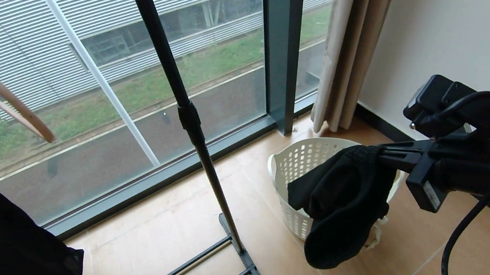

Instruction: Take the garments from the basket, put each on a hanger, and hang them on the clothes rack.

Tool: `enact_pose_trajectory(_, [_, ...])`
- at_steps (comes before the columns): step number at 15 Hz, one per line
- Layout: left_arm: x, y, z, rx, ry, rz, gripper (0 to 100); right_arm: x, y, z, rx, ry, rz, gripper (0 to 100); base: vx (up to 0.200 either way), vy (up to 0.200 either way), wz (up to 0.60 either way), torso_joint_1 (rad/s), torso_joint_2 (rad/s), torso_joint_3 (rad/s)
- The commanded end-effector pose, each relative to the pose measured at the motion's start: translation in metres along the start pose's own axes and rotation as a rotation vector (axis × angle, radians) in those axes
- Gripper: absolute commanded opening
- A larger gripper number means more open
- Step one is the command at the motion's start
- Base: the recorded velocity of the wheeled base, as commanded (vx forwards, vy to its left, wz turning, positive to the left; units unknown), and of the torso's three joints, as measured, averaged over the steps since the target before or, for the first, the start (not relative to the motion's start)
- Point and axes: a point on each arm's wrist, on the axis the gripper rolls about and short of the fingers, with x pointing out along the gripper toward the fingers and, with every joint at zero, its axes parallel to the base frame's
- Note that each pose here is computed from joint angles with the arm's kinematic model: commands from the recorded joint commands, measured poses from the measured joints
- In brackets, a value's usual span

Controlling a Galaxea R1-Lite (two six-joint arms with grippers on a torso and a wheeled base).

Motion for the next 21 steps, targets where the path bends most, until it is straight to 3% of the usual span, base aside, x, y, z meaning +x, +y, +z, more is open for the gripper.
enact_pose_trajectory(1, [0.0001, 0.0, 0.0001, 0.0, 0.001, 0.0, 100, 0.0017, 0.0008, -0.0007, -0.002, 0.005, 0.003, 0, 0.0, 0.0, 0.0, -0.002, 0.0, 0.193])
enact_pose_trajectory(15, [0.0001, 0.0, 0.0002, -0.002, 0.0, 0.003, 100, 0.0024, 0.0017, -0.0032, 0.005, 0.012, 0.013, 0, 0.0, 0.0, 0.0, 0.003, 0.0, 0.194])
enact_pose_trajectory(21, [0.0001, 0.0, 0.0002, 0.0, 0.0, 0.003, 100, 0.0013, 0.0013, -0.004, 0.005, 0.011, 0.01, 0, 0.0, 0.0, 0.0, 0.126, -0.38, -0.243])
